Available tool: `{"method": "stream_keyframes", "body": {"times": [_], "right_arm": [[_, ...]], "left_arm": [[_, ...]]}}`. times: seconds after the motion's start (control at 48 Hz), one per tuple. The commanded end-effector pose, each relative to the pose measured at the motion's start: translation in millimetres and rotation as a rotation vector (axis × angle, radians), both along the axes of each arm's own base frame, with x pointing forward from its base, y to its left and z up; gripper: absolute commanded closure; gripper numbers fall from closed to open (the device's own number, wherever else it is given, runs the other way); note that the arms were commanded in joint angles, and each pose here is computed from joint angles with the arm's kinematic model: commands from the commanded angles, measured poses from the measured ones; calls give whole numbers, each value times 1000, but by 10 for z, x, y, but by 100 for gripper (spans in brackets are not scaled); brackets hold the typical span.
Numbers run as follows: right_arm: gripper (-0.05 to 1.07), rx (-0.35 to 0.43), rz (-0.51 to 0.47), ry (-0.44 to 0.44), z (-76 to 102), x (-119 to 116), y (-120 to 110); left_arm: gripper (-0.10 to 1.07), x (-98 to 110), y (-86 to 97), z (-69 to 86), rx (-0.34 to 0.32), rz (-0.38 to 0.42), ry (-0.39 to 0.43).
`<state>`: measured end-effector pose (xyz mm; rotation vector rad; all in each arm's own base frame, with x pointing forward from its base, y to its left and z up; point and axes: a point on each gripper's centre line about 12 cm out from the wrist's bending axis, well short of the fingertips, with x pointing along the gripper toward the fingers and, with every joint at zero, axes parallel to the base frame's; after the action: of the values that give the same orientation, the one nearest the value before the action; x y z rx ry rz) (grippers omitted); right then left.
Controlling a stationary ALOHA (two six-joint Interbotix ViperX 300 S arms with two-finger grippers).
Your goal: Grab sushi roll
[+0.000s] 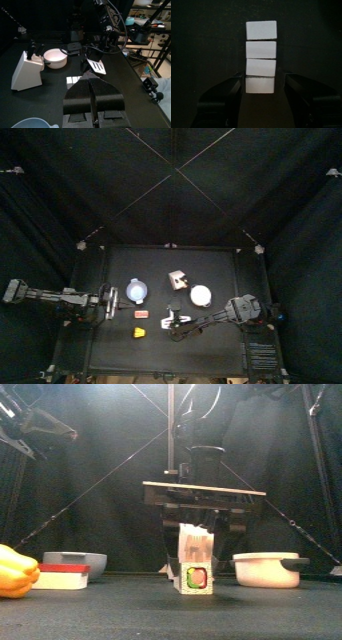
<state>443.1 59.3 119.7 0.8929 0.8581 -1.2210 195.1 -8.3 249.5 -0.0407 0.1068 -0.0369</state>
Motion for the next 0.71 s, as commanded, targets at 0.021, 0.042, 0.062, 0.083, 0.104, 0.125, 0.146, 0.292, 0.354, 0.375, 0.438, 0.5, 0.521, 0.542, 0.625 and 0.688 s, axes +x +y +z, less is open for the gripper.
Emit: {"method": "stream_keyframes", "body": {"times": [0.021, 0.042, 0.062, 0.083, 0.104, 0.125, 0.146, 0.292, 0.354, 0.375, 0.438, 0.5, 0.521, 0.542, 0.625, 0.688], "right_arm": [[15, -11, 15, -56, 250, 50, 22], [15, -15, 15, -58, 259, 51, 17], [15, -19, 17, -59, 268, 51, 12], [15, -20, 19, -63, 283, 50, 18], [15, -24, 20, -64, 292, 50, 13], [15, -27, 22, -66, 300, 51, 11], [15, -27, 22, -69, 315, 51, 9], [15, -40, 28, -78, 396, 20, 6], [15, -47, 27, -74, 415, 7, 3], [16, -50, 27, -72, 416, 5, 0], [16, -60, 31, -73, 434, 2, -3], [16, -71, 38, -75, 439, 0, -8], [16, -74, 39, -76, 447, -1, -12], [16, -76, 41, -76, 444, -1, -14], [16, -85, 47, -80, 462, -5, -25], [16, -95, 52, -85, 485, -16, -32]], "left_arm": [[100, 18, -3, 61, -2, -1, -20], [100, 20, -3, 56, -2, -1, -17], [100, 20, -4, 58, -1, -1, -18], [100, 18, -3, 61, -2, -1, -20], [100, 18, -3, 61, -2, -1, -20], [100, 20, -3, 58, -2, -1, -18], [100, 18, -3, 59, -2, -1, -18], [100, 18, -3, 59, -2, -1, -18], [100, 20, -3, 58, -1, -1, -18], [100, 19, -3, 51, -1, -1, -17], [100, 17, -3, 54, -1, -1, -18], [100, 17, -3, 53, -1, -1, -17], [100, 17, -3, 54, -1, -1, -18], [100, 17, -3, 45, -1, -1, -15], [100, 19, -3, 51, -1, -1, -17], [100, 17, -3, 45, -2, -1, -15]]}}
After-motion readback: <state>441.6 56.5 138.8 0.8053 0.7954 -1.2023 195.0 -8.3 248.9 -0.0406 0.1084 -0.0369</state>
